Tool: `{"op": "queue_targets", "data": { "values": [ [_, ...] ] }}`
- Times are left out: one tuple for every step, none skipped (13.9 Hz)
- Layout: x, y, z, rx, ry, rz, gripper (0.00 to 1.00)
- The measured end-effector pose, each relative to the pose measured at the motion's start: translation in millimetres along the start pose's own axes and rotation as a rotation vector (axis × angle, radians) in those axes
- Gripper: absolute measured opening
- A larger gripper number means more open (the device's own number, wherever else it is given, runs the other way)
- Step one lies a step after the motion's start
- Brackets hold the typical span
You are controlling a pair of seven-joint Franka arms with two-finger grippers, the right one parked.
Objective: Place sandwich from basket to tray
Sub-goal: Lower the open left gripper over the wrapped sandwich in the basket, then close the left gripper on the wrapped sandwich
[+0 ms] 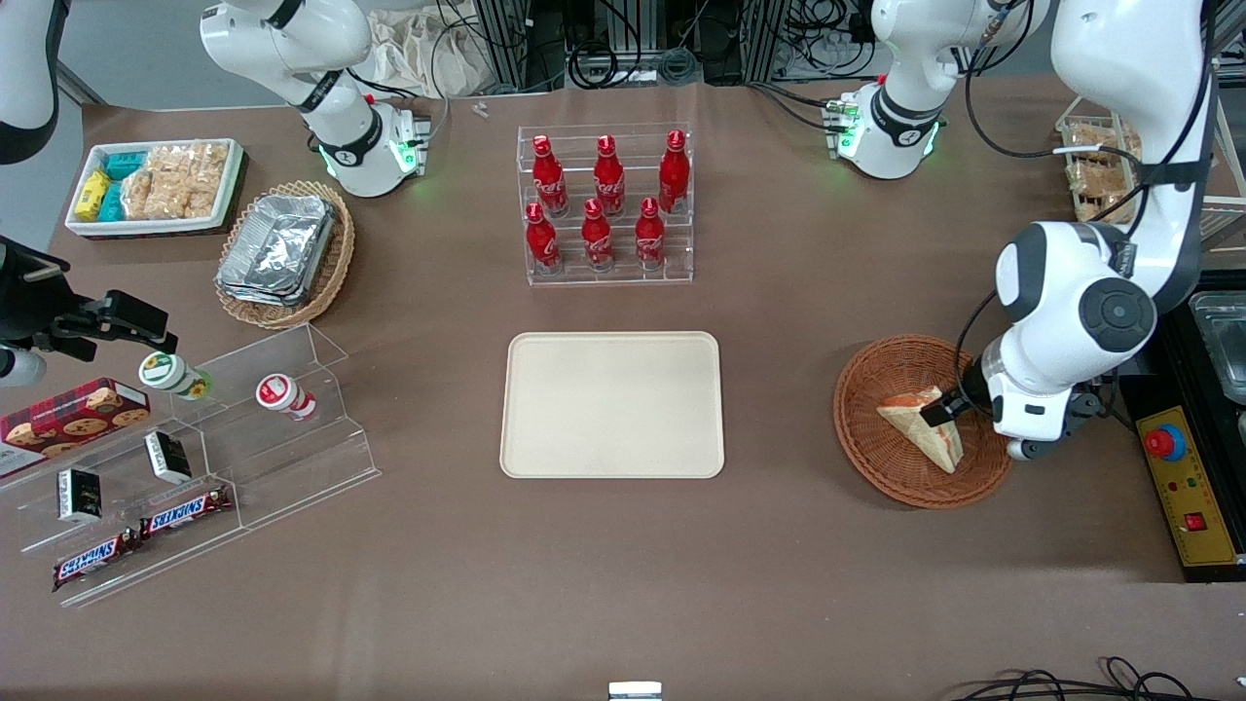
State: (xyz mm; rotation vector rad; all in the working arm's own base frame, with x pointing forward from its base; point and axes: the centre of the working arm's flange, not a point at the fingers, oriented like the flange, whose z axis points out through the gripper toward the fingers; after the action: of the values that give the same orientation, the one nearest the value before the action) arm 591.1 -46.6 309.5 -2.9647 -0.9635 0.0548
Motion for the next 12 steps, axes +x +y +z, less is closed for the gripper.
{"op": "queue_targets", "data": {
  "values": [
    [0.0, -0.3, 7.1, 0.006, -0.008, -0.010, 1.00],
    [0.4, -0.8, 13.4, 0.012, -0.016, -0.017, 1.00],
    [1.3, -2.2, 19.9, 0.019, -0.025, -0.024, 1.00],
    [2.7, -4.0, 25.8, 0.024, -0.032, -0.033, 1.00],
    [3.9, -5.5, 30.8, 0.029, -0.037, -0.044, 1.00],
    [5.1, -7.0, 34.8, 0.032, -0.042, -0.057, 1.00],
    [6.2, -8.3, 38.3, 0.035, -0.044, -0.074, 1.00],
    [7.3, -9.0, 42.0, 0.035, -0.045, -0.091, 1.00],
    [8.3, -8.6, 46.4, 0.033, -0.043, -0.108, 1.00],
    [9.3, -7.6, 51.6, 0.028, -0.039, -0.126, 1.00],
    [10.4, -6.4, 58.2, 0.023, -0.034, -0.145, 1.00],
    [11.0, -5.2, 65.1, 0.019, -0.031, -0.162, 1.00]
  ]
}}
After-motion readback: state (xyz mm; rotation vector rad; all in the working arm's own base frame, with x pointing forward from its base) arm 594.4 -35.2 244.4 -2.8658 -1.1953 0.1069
